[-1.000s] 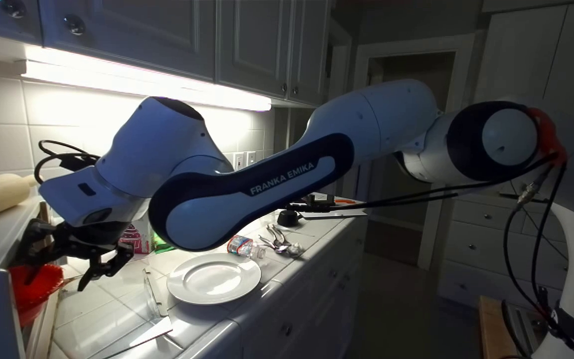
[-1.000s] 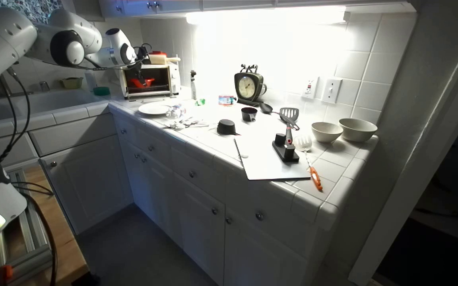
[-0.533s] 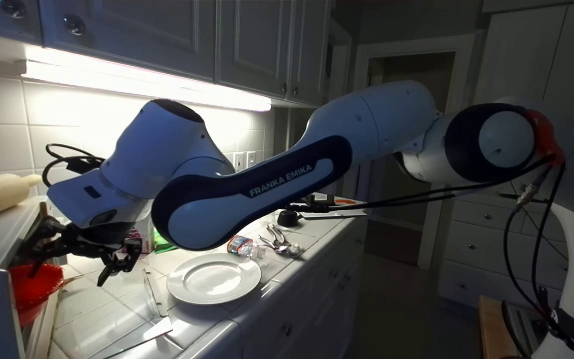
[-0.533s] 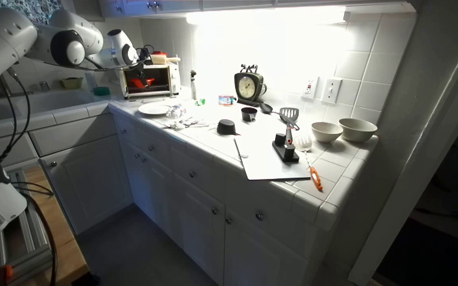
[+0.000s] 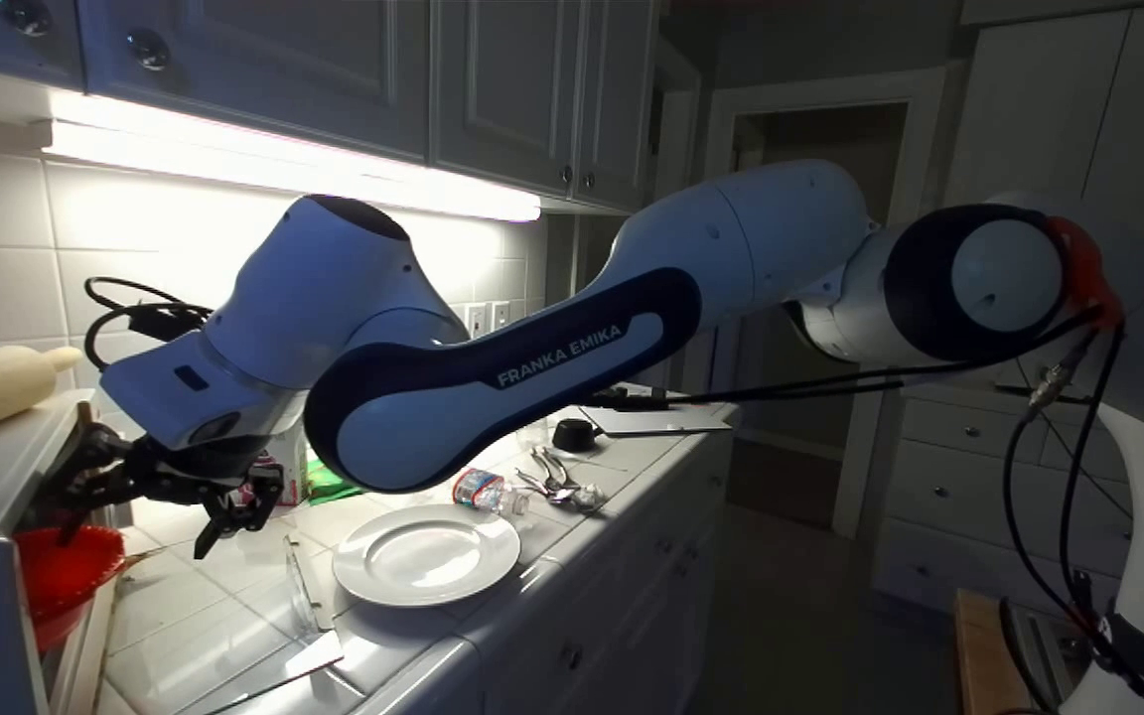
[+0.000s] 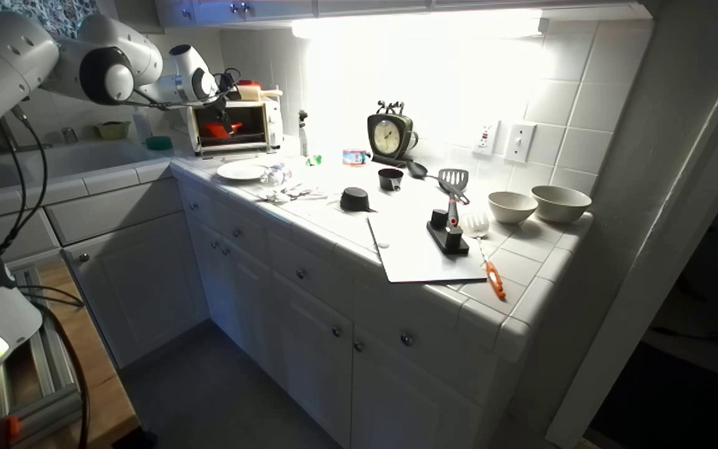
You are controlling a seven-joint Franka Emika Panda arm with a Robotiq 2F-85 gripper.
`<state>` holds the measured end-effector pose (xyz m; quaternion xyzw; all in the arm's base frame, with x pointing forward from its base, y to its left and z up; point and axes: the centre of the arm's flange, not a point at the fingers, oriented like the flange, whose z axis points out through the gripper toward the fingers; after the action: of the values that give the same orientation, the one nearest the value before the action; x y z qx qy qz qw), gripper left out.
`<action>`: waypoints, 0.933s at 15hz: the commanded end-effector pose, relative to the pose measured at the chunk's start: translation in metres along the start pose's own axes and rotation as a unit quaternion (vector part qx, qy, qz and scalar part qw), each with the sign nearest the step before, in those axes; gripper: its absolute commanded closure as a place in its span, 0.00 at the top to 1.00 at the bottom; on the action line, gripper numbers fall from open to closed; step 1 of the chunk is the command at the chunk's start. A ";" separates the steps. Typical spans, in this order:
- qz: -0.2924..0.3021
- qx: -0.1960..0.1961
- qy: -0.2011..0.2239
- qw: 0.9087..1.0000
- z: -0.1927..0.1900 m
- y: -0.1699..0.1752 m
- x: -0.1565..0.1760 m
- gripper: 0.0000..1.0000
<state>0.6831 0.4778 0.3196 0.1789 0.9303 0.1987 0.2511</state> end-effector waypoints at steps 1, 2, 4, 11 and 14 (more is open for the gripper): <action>-0.067 -0.028 -0.010 0.997 -0.013 0.014 0.000 1.00; -0.080 -0.029 -0.010 0.996 -0.014 0.014 -0.001 1.00; -0.101 -0.030 -0.006 0.994 -0.017 0.013 -0.003 1.00; -0.153 -0.021 0.006 0.988 -0.024 0.012 -0.009 1.00; -0.173 -0.013 0.010 0.985 -0.029 0.011 -0.010 0.75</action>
<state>0.6849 0.4752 0.3418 0.0427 0.9424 0.1777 0.2802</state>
